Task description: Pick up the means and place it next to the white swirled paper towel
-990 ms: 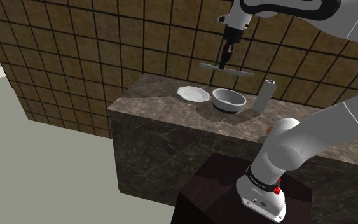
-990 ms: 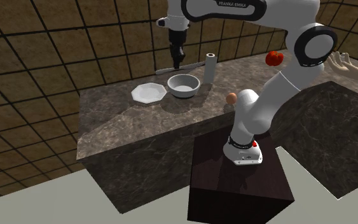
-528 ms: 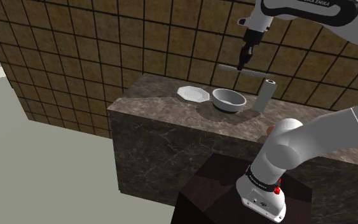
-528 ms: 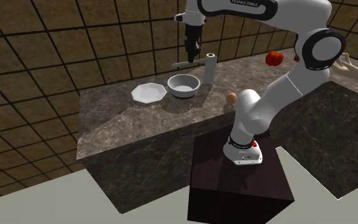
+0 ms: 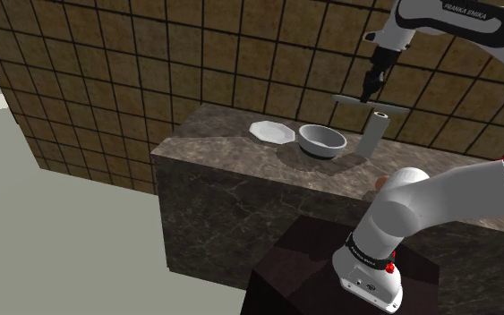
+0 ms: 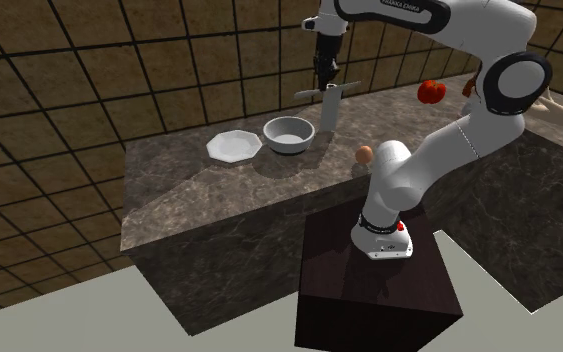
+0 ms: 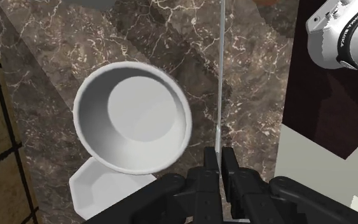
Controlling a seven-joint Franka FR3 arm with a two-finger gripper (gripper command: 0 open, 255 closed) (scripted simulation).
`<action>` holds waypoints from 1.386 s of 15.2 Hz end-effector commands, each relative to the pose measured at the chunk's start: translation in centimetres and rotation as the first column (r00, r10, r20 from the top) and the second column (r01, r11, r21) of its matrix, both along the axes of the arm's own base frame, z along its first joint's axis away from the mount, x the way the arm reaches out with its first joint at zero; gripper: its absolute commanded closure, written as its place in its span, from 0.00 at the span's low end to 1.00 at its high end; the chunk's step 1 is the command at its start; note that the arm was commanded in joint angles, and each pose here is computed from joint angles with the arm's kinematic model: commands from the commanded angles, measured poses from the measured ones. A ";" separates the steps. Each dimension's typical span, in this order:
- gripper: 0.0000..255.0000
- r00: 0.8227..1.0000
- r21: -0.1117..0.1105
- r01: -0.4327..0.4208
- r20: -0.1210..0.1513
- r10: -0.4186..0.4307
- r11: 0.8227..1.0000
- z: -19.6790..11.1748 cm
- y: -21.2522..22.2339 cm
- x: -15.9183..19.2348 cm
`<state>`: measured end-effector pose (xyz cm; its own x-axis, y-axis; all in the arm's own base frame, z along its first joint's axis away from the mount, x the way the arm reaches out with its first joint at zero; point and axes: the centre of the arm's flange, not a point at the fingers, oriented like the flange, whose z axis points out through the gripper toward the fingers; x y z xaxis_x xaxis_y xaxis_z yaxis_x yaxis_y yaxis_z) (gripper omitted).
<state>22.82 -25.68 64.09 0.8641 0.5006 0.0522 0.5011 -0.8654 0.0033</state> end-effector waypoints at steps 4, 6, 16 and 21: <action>1.00 1.000 0.000 -0.001 0.000 0.001 1.000 0.1 -4.8 -4.7; 1.00 1.000 0.000 -0.001 0.000 0.001 1.000 0.1 -6.7 -6.6; 1.00 1.000 0.000 -0.001 0.000 0.001 1.000 0.1 -16.2 -15.7; 1.00 1.000 0.000 -0.001 0.000 0.001 1.000 -1.5 -18.3 -17.7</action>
<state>5.14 -43.81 62.95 0.8639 0.5010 0.0524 0.5015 -0.8651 0.0030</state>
